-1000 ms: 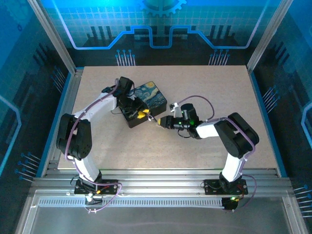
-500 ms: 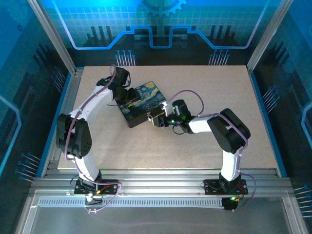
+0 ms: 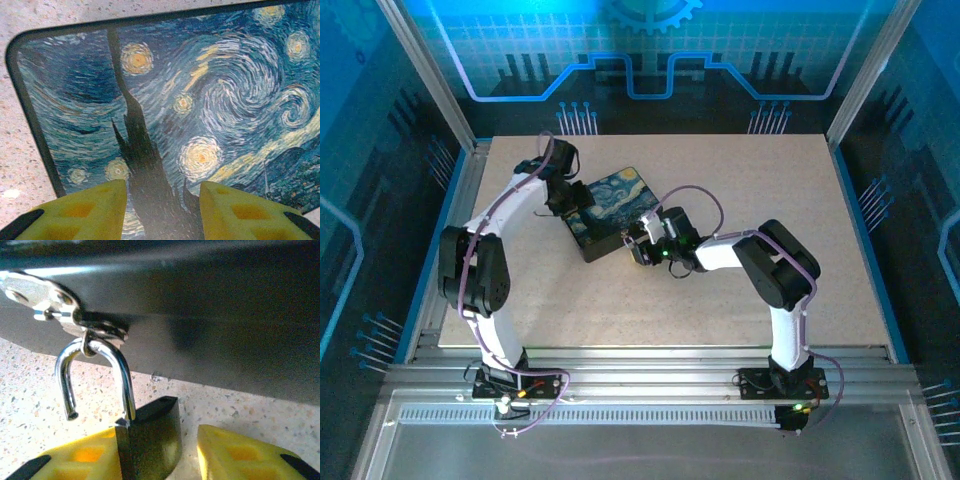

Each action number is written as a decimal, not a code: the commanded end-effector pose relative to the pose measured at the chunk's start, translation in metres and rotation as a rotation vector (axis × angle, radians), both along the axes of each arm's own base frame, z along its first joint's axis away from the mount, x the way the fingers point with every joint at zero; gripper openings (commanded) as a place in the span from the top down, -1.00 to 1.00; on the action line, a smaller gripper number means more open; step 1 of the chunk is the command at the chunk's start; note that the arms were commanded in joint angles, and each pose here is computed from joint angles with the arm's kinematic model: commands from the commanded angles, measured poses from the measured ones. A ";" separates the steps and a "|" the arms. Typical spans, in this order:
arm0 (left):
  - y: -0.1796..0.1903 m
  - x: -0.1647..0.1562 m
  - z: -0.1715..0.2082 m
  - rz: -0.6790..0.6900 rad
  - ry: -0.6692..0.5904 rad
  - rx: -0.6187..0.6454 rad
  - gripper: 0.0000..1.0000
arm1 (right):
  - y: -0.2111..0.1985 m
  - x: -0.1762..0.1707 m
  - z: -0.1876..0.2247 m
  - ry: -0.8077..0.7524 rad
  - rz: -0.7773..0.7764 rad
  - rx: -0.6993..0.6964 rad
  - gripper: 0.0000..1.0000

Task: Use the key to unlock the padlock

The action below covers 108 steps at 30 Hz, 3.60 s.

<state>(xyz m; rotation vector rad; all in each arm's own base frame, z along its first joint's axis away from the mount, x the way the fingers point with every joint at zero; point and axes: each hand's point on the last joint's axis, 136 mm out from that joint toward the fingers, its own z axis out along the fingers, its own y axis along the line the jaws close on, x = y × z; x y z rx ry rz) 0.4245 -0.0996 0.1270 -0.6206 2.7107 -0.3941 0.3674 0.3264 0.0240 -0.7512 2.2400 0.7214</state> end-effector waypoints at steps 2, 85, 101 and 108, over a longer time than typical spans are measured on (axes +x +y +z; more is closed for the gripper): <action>0.008 0.004 -0.008 -0.009 -0.002 0.042 0.15 | 0.005 0.001 -0.006 -0.010 -0.035 -0.024 0.32; -0.024 0.048 0.022 -0.170 -0.088 0.111 0.20 | -0.040 0.095 0.041 0.164 -0.119 0.237 -0.10; -0.003 0.048 0.024 -0.234 -0.058 0.171 -0.10 | 0.006 0.042 0.092 0.107 0.291 0.208 -0.18; 0.019 0.052 0.024 -0.193 -0.067 0.177 -0.16 | 0.073 0.001 0.099 0.130 0.439 0.250 -0.16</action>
